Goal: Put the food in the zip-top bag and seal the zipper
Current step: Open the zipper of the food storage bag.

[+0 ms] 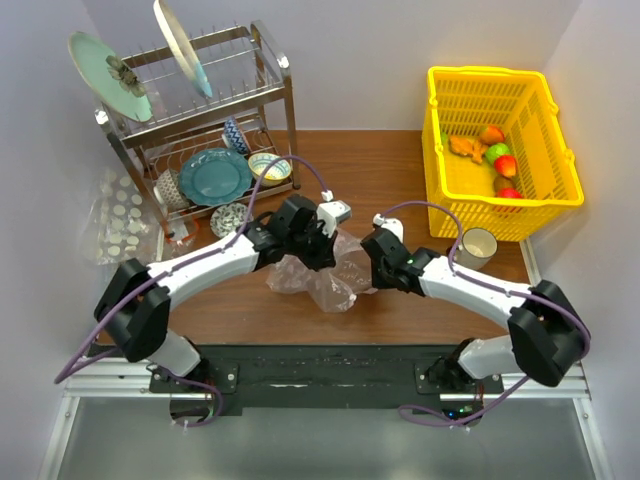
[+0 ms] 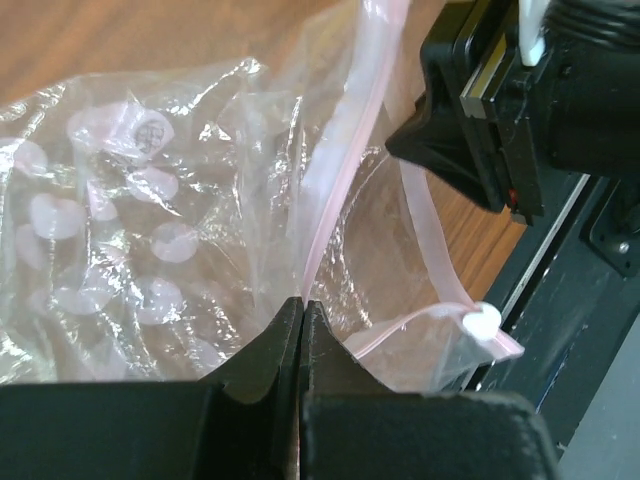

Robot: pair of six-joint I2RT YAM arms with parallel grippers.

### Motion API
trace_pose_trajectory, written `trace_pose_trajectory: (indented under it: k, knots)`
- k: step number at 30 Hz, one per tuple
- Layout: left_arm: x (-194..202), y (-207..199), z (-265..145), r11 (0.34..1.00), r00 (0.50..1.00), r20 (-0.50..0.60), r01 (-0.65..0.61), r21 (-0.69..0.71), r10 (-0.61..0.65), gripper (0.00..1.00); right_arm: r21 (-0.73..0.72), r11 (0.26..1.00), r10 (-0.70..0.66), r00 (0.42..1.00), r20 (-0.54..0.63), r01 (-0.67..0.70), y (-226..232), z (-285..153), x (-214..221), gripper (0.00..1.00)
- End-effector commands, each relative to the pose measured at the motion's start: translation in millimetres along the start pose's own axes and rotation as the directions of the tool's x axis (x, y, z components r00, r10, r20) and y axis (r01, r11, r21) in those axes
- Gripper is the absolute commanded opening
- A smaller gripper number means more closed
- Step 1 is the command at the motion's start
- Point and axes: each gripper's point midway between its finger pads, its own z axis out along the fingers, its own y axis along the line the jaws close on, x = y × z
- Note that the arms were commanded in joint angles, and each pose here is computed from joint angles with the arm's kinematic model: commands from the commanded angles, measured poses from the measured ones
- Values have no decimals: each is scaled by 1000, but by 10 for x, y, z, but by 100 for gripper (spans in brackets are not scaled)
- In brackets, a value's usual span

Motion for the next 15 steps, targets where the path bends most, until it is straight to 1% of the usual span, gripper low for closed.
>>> trace_pose_trajectory:
  k: [1,2,6,8,9,10,15]
  knots:
    - [-366,-59,-268,999,987,154,-38,-28,41,0,17,1000,-1,994,106,-1,-68,-249,-310,29]
    - [-376,-49,-279,999,987,158,-37,-33,42,0,-3,1000,0,994,112,1,-46,-290,-328,32]
    - [-376,-52,-278,999,988,151,-35,-33,39,0,-94,996,19,982,189,-1,26,-592,-520,35]
    - [-392,-56,-287,999,987,155,-38,-33,42,0,-129,992,37,971,235,-7,35,-795,-661,44]
    - [-389,-56,-296,999,987,154,-37,-34,42,0,-137,991,42,968,248,-8,40,-857,-705,44]
    - [-392,-55,-296,999,987,155,-40,-34,45,0,-144,990,49,962,267,-10,28,-971,-777,53]
    - [-407,-58,-329,998,985,162,-48,-41,54,1,-153,988,54,951,303,-8,5,-1226,-948,54]
